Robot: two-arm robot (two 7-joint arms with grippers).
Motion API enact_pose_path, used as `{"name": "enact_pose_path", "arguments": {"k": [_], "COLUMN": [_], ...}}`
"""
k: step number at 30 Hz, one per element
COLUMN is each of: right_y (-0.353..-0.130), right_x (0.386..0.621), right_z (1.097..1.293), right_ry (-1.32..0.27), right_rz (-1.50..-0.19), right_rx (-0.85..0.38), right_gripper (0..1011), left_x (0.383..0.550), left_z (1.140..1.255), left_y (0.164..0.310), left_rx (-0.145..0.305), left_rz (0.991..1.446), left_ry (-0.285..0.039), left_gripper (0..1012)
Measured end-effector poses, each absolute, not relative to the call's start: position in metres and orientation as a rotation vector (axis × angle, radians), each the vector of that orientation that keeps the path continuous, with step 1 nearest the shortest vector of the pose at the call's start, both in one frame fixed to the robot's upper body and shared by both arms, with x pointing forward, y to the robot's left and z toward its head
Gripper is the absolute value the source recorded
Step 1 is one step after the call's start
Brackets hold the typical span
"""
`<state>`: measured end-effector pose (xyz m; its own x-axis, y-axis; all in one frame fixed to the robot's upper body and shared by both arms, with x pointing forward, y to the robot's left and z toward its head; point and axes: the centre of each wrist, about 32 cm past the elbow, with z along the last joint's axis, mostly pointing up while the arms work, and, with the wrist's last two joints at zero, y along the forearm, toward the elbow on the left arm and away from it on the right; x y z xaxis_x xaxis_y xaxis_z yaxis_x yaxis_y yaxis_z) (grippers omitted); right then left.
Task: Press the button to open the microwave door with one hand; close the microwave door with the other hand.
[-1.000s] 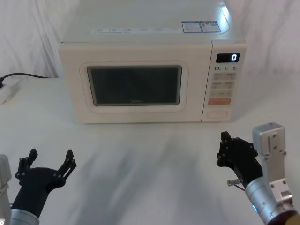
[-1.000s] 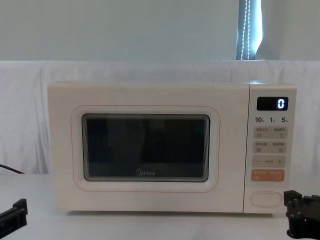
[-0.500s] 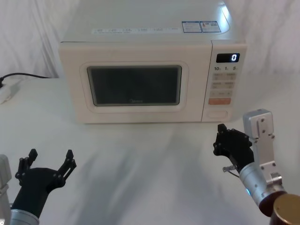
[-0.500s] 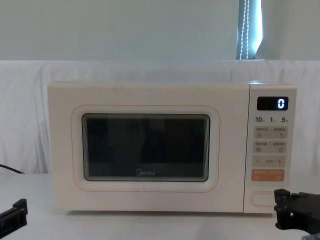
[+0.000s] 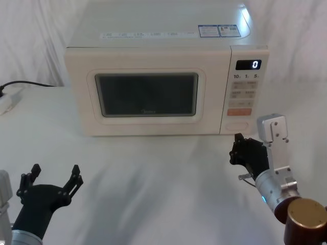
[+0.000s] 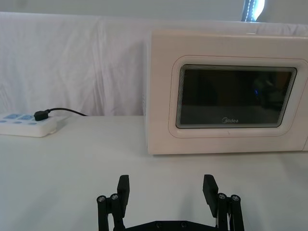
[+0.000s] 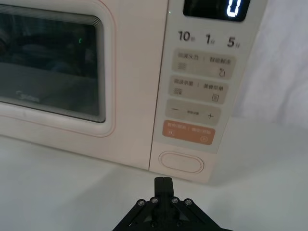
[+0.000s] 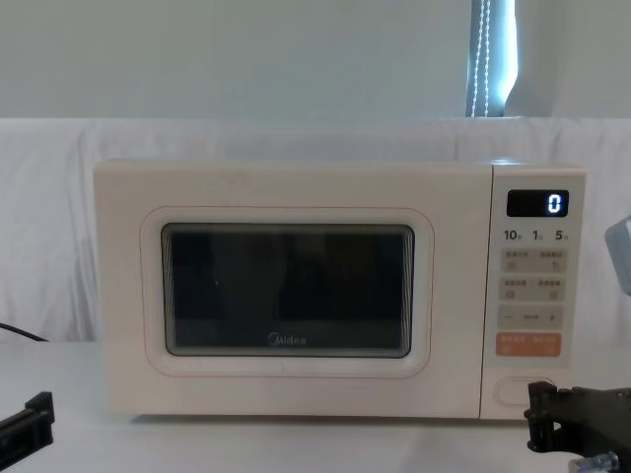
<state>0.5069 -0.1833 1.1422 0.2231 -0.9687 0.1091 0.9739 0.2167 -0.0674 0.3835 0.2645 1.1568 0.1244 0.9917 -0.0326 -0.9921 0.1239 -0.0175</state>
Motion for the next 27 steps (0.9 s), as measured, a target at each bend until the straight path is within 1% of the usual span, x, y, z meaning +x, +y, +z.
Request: {"name": "enact_pose_path", "arguments": {"k": [11, 27], "right_y": [-0.185, -0.186], "right_x": [0.532, 0.549], "right_z": [1.135, 1.132], "right_ry": [0.011, 0.032], "right_rz": [-1.366, -1.394], "right_rx": [-0.111, -0.108], "right_gripper": [0, 0], "left_x": [0.384, 0.384], "left_z": [1.157, 1.157], "left_y": [0.265, 0.265], "left_rx": [-0.038, -0.038], "left_rz": [1.446, 1.446], "left_ry": [0.014, 0.014], "left_gripper": [1001, 1001]}}
